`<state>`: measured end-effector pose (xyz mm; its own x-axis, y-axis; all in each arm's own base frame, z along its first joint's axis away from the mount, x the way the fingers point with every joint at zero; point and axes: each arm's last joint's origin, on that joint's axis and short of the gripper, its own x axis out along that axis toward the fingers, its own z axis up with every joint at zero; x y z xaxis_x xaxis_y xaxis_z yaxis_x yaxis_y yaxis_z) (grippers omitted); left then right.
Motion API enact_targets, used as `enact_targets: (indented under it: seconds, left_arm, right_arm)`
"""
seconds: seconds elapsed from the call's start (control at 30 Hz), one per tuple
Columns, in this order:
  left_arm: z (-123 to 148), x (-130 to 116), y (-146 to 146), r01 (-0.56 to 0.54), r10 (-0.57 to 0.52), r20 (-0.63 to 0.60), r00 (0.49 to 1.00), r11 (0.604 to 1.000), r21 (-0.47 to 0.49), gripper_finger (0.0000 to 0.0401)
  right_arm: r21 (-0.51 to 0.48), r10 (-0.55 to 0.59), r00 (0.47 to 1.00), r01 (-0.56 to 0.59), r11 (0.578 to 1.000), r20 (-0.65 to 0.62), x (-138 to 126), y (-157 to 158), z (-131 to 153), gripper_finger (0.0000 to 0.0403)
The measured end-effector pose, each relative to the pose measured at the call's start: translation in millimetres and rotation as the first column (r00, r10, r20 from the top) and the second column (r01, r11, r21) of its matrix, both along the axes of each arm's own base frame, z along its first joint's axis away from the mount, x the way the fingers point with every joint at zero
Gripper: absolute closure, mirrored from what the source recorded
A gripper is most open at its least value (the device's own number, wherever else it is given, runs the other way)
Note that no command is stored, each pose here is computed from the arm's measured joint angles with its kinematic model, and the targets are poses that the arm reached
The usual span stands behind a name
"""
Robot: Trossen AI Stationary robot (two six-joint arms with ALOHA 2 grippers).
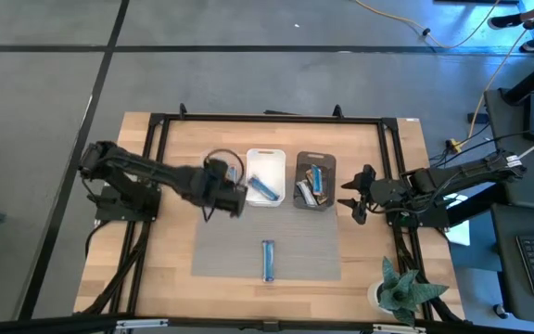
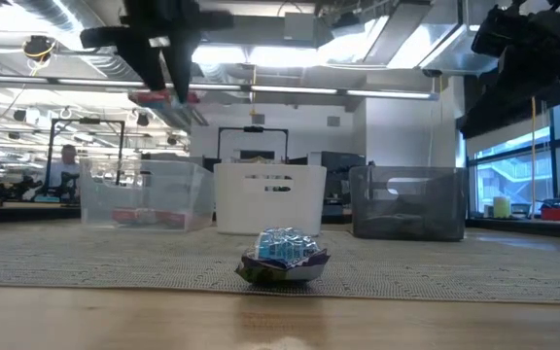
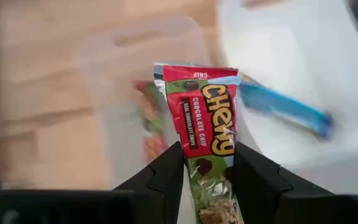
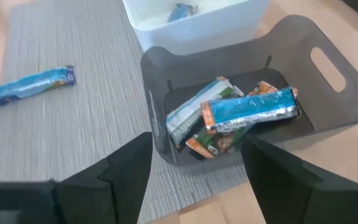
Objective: Pick and place Granola Bars by type
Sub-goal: Put the red granola bar into the transparent bin
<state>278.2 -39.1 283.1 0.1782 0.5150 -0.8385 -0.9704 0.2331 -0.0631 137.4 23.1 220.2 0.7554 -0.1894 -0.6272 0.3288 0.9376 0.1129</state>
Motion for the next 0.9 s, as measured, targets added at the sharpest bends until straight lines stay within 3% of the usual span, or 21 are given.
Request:
enact_targets:
  seconds: [0.13,0.27,0.43,0.6,0.9]
  left_arm:
    - [-2,2,27,-0.067,0.067,-0.029,0.997,0.998,0.002,0.0286]
    - [-20,5,51,-0.098,0.097,-0.096,0.991,0.995,-0.012,0.0286]
    - [-48,4,71,-0.107,0.095,-0.116,0.989,0.989,-0.103,0.0286]
    - [-70,3,80,-0.095,0.082,-0.091,0.992,0.984,-0.152,0.0286]
    - [-83,-2,83,-0.077,0.062,-0.113,0.992,0.988,-0.136,0.0285]
  right_arm:
    - [0.007,0.0,1.0,0.0,1.0,0.025,2,0,2,0.0154]
    - [0.009,-0.001,1.0,0.001,1.0,0.03,2,0,2,0.0154]
    - [0.011,-0.002,0.999,0.001,1.0,0.033,2,1,2,0.0154]
    - [0.01,-0.001,0.999,0.001,1.0,0.033,2,1,2,0.0154]
    - [0.009,0.0,0.999,0.0,1.0,0.034,2,1,3,0.0154]
